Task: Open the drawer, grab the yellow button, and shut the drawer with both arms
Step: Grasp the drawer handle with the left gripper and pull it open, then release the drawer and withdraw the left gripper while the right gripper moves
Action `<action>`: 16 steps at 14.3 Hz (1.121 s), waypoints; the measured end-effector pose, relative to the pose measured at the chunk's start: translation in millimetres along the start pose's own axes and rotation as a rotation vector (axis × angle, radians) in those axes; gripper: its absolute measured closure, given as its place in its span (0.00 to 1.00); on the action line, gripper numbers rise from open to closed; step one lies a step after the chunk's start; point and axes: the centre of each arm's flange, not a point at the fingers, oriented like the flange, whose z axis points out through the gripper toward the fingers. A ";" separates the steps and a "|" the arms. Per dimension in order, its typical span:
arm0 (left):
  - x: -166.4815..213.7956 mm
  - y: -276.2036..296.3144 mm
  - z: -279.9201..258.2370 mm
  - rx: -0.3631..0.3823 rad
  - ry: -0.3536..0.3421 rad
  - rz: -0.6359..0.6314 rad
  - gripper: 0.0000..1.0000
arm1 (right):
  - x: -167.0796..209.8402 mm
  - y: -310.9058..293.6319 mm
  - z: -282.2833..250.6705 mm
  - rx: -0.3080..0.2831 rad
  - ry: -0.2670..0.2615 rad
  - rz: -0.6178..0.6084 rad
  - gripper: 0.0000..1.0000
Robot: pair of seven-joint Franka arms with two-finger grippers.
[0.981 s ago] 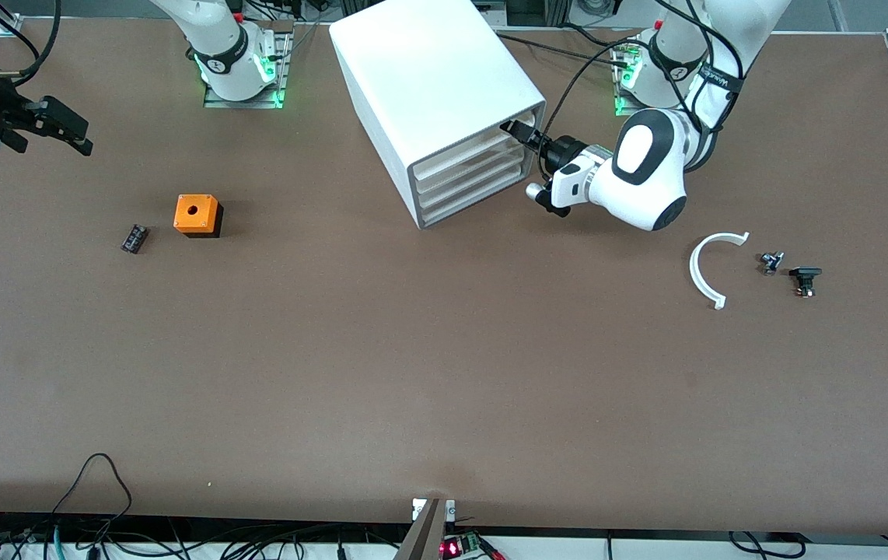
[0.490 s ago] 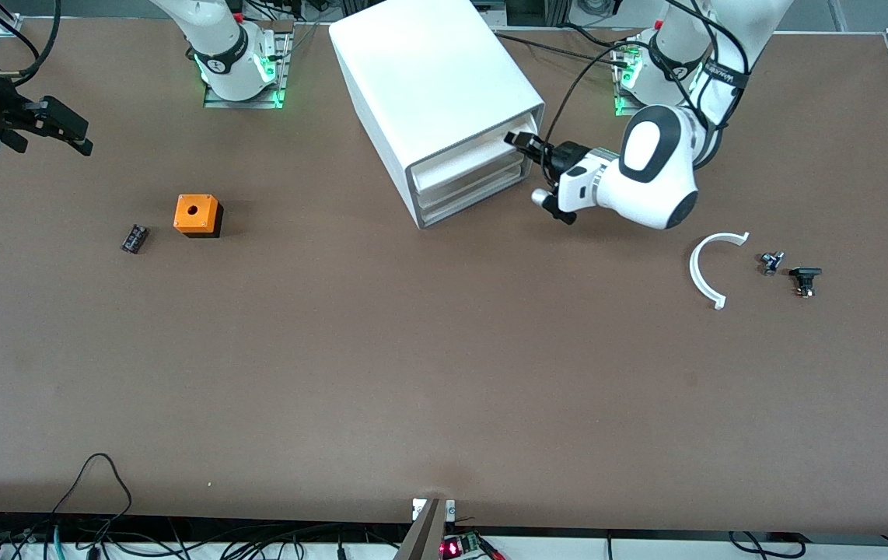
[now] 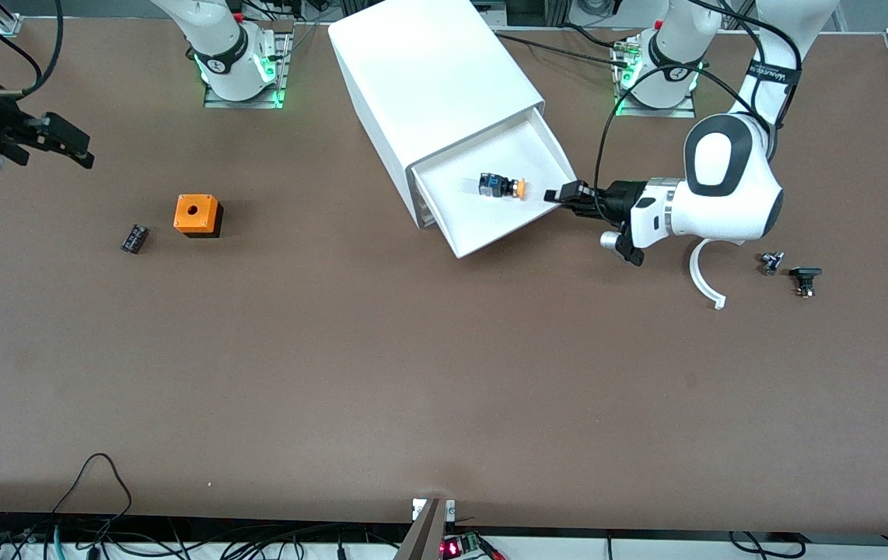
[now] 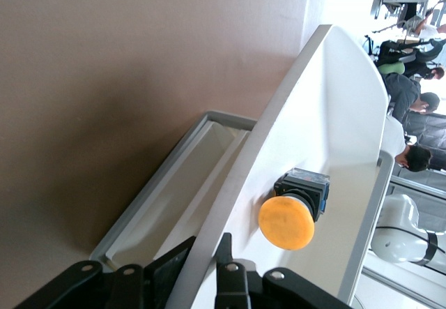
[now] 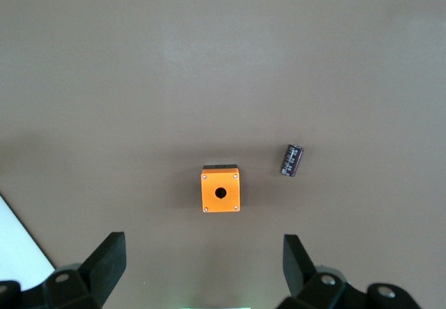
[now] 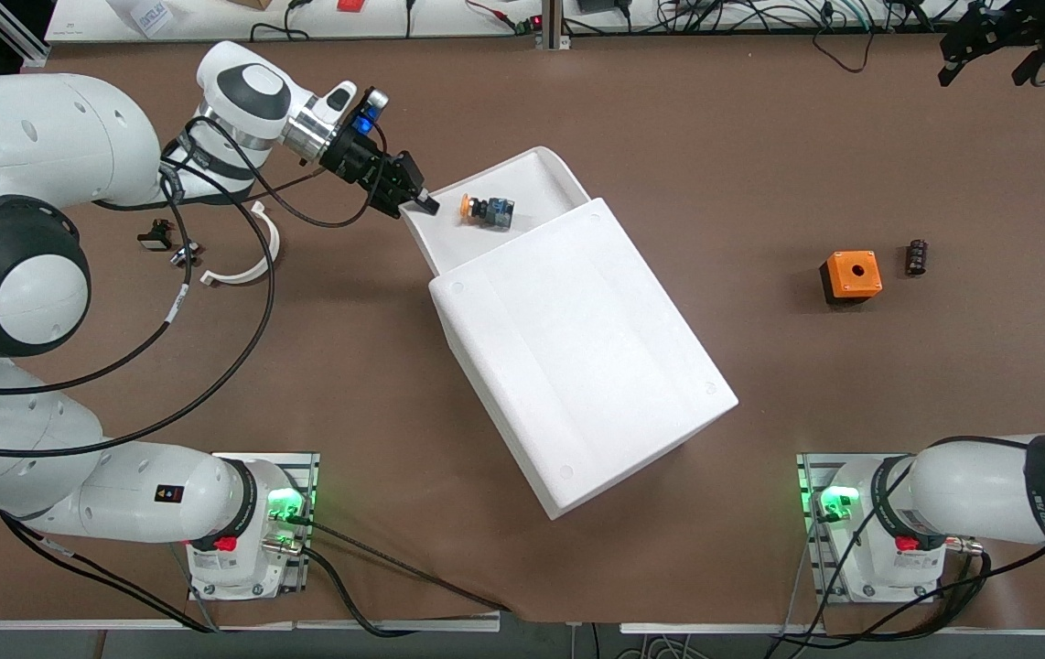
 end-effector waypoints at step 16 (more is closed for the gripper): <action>34.2 14.9 -90.3 0.249 0.452 0.052 0.00 | 49.4 -109.6 41.8 0.079 -0.037 -0.160 0.00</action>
